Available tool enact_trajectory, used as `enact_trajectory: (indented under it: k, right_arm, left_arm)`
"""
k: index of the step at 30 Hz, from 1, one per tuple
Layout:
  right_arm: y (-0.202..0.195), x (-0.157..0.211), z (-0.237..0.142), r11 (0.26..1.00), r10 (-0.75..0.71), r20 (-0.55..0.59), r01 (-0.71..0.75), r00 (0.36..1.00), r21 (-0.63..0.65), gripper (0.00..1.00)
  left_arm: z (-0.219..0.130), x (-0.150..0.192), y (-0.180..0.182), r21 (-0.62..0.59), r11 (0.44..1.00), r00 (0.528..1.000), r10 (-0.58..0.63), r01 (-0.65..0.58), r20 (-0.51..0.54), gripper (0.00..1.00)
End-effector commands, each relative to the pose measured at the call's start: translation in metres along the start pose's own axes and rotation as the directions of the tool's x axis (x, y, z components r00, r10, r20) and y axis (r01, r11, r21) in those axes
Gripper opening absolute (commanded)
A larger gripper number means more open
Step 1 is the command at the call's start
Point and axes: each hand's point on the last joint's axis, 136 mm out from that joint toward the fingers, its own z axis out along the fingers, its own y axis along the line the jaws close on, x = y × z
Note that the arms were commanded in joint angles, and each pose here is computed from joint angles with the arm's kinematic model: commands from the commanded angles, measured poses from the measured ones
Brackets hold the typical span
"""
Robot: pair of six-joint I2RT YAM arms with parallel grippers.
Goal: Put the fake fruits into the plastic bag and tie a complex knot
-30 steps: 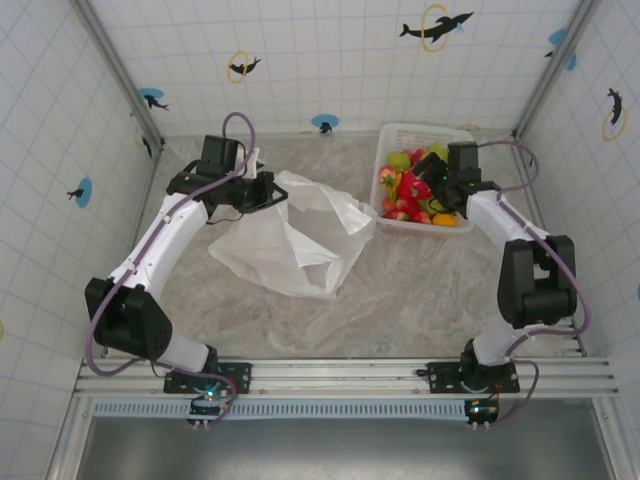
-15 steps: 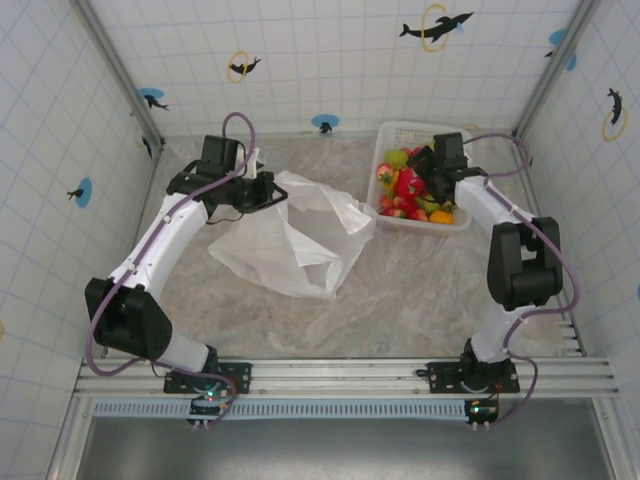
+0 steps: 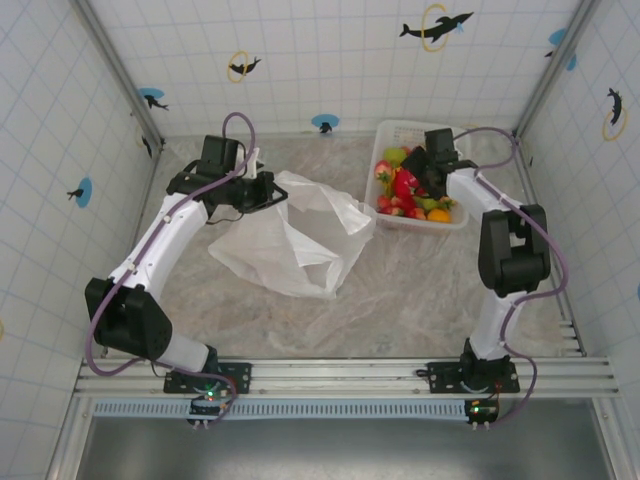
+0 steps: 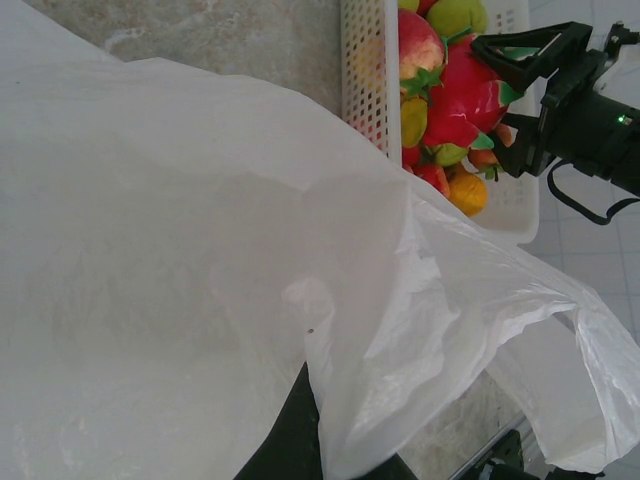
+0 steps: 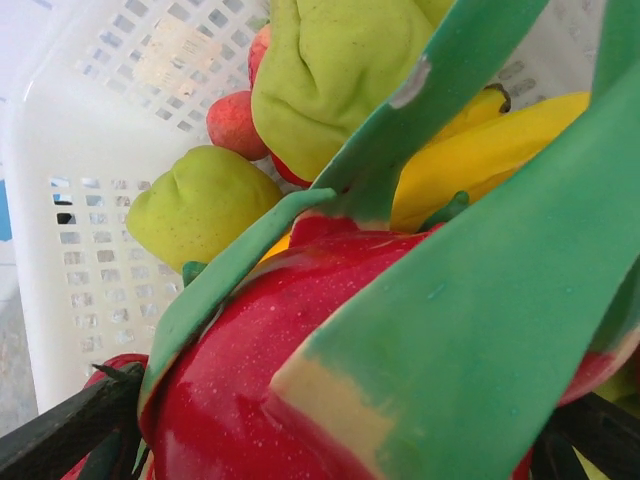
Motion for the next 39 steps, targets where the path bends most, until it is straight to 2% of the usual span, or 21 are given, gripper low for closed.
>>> enact_trajectory:
  k: [1, 3, 7, 14, 24, 30, 35, 39]
  right_arm:
    - [-0.003, 0.031, 0.015, 0.999, -0.042, -0.104, 0.042, 0.994, 0.002, 0.84]
    - [0.003, 0.028, 0.008, 0.998, -0.055, -0.090, 0.051, 0.994, -0.038, 0.74]
    - [0.019, 0.013, -0.018, 0.989, -0.080, -0.030, 0.076, 0.996, -0.124, 0.65]
    - [0.050, -0.021, -0.087, 0.932, -0.111, 0.158, 0.158, 0.981, -0.326, 0.65]
    - [0.049, -0.038, -0.191, 0.826, -0.085, 0.400, 0.289, 0.913, -0.483, 0.64]
    - [0.064, -0.013, -0.274, 0.691, -0.079, 0.526, 0.427, 0.847, -0.583, 0.63]
    - [0.080, 0.032, -0.338, 0.566, -0.111, 0.614, 0.558, 0.781, -0.607, 0.62]
    - [0.098, 0.069, -0.375, 0.438, -0.130, 0.653, 0.634, 0.746, -0.637, 0.61]
  left_arm:
    - [-0.011, -0.001, -0.010, 0.007, 1.000, 1.000, 0.022, -0.022, 0.017, 0.00]
    - [-0.011, -0.001, -0.011, 0.008, 1.000, 1.000, 0.023, -0.023, 0.019, 0.00]
    - [-0.012, -0.001, -0.012, 0.010, 1.000, 0.999, 0.026, -0.026, 0.020, 0.00]
    - [-0.012, 0.000, -0.011, 0.012, 1.000, 0.999, 0.028, -0.028, 0.017, 0.00]
    - [-0.010, 0.000, -0.010, 0.013, 1.000, 1.000, 0.027, -0.027, 0.013, 0.00]
    - [-0.008, 0.000, -0.009, 0.011, 1.000, 1.000, 0.026, -0.026, 0.009, 0.00]
    - [-0.007, 0.001, -0.008, 0.011, 1.000, 1.000, 0.026, -0.026, 0.006, 0.00]
    - [-0.005, 0.001, -0.007, 0.010, 1.000, 1.000, 0.025, -0.025, 0.001, 0.00]
